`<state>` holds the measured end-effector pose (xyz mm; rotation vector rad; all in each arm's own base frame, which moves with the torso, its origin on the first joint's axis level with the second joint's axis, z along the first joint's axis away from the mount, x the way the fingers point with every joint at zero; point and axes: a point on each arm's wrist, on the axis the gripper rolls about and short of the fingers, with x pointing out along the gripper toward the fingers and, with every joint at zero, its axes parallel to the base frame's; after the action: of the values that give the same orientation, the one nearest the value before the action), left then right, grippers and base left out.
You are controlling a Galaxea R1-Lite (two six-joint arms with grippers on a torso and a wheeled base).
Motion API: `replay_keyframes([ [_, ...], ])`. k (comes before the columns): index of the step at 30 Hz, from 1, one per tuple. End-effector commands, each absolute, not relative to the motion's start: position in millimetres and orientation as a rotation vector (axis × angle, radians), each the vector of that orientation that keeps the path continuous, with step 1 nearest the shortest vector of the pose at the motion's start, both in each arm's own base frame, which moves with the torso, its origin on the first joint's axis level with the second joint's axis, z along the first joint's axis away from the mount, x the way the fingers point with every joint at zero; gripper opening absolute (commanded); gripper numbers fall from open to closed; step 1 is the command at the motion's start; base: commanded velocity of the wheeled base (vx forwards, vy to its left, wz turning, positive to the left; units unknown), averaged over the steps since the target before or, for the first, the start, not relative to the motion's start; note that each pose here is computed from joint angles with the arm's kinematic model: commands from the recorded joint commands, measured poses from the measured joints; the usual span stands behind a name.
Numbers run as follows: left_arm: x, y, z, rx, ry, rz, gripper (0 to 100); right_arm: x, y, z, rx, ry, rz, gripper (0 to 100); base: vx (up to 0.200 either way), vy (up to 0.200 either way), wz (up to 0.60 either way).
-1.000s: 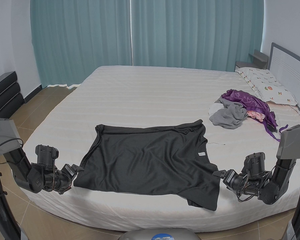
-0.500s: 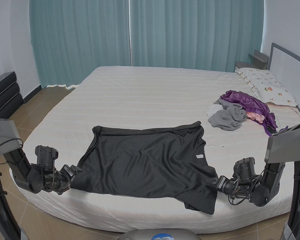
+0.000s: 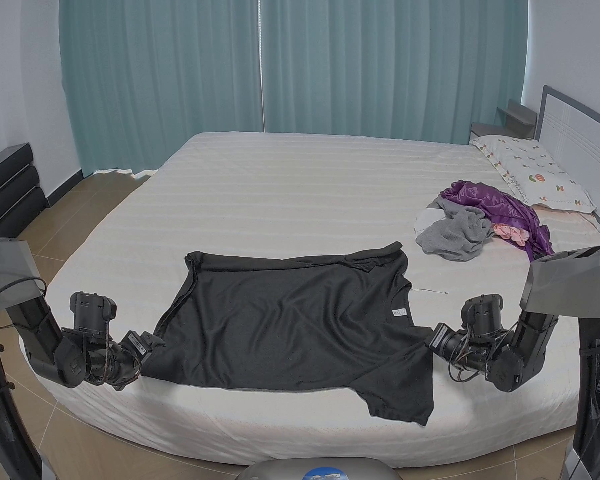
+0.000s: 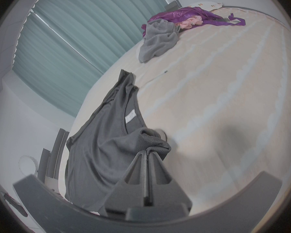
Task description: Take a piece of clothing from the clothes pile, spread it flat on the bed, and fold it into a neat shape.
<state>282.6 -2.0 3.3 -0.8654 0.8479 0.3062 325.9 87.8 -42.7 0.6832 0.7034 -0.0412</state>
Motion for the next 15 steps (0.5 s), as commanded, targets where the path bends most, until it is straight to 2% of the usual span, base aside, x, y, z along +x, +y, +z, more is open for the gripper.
replay_keyframes([
  [1,282,-2,1,-0.863,0.857,0.310,100,354,83,-36,0.706,0.638,-0.046,0,0.000,0.000,0.00],
  [9,282,-2,0,-0.862,0.860,0.310,100,381,86,-36,0.718,0.593,-0.021,0,0.000,0.000,0.00],
  [13,282,-2,0,-0.862,0.860,0.310,100,386,91,-52,0.665,0.628,-0.013,0,0.000,0.000,0.00],
  [14,282,-3,0,-0.861,0.861,0.309,100,387,91,-56,0.656,0.636,-0.014,100,0.000,0.000,0.00],
  [15,282,-2,0,-0.862,0.860,0.310,100,388,91,-58,0.656,0.630,-0.012,100,0.000,0.000,0.00],
])
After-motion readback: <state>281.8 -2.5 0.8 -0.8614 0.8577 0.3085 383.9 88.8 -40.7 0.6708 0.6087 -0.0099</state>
